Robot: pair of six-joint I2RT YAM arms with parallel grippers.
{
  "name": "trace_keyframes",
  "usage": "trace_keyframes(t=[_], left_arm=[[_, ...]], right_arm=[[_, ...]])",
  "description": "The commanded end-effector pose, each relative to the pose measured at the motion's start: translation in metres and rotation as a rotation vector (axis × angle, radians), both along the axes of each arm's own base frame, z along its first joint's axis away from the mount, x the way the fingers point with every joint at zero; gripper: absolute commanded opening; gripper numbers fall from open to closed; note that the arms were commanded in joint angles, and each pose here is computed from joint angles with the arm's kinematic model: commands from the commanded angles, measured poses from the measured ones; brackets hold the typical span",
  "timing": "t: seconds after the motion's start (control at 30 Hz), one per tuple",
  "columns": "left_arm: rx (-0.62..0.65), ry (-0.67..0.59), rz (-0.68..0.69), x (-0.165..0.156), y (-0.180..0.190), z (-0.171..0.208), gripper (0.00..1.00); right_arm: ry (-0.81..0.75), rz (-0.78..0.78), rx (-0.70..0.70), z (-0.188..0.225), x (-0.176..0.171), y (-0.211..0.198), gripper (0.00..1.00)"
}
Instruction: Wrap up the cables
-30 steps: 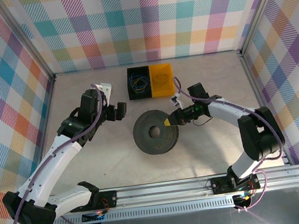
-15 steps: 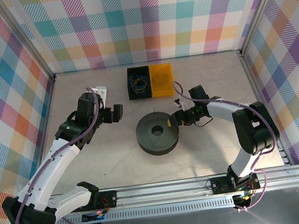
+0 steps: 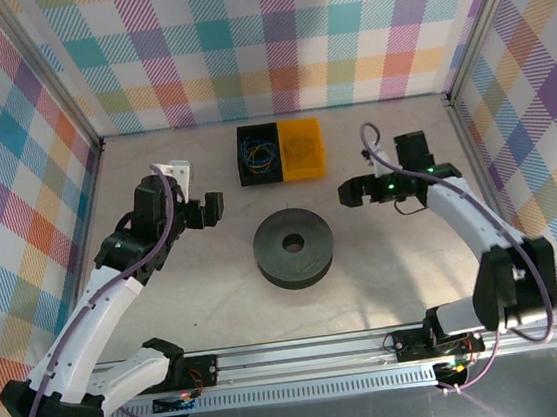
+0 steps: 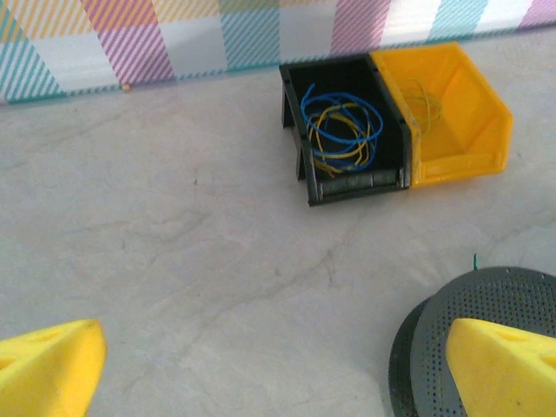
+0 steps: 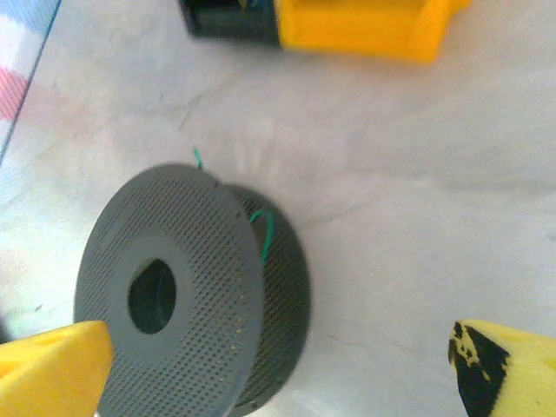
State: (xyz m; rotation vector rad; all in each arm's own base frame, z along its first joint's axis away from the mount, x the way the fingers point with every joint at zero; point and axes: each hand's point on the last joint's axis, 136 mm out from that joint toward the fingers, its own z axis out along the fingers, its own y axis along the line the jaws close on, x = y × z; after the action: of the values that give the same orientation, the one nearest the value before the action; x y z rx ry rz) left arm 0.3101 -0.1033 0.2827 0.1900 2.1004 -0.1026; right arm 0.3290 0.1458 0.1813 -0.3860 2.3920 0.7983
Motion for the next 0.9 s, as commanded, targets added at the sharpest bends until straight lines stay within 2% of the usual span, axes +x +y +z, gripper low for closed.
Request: trace_keyframes(t=[0.0, 0.17, 0.37, 0.5, 0.6, 0.87], left_arm=[[-0.03, -0.098, 0.024, 0.003, 0.008, 0.014, 1.0], [-0.076, -0.171, 0.069, 0.011, 0.019, 0.004, 1.0], [-0.115, -0.205, 0.187, 0.023, 0.053, -0.032, 1.0], [-0.16, -0.233, 0.302, 0.027, 0.082, -0.053, 1.0], [-0.128, -0.208, 0.394, 0.03, 0.1, -0.073, 1.0], [-0.104, -0.246, 0.45, 0.033, 0.113, -0.096, 1.0]], right_arm=[[-0.159, -0.06, -0.103, 0.033, 0.0, -0.021, 0.99], [-0.454, -0.199, -0.147, 0.065, -0.006, -0.046, 0.99], [-0.725, -0.359, -0.238, 0.053, -0.008, -0.08, 0.99], [-0.74, -0.43, -0.276, 0.038, -0.007, -0.093, 0.99], [-0.738, -0.473, -0.296, 0.027, -0.004, -0.101, 0.99], [-0.676, -0.481, -0.301, -0.012, 0.009, -0.102, 0.99]])
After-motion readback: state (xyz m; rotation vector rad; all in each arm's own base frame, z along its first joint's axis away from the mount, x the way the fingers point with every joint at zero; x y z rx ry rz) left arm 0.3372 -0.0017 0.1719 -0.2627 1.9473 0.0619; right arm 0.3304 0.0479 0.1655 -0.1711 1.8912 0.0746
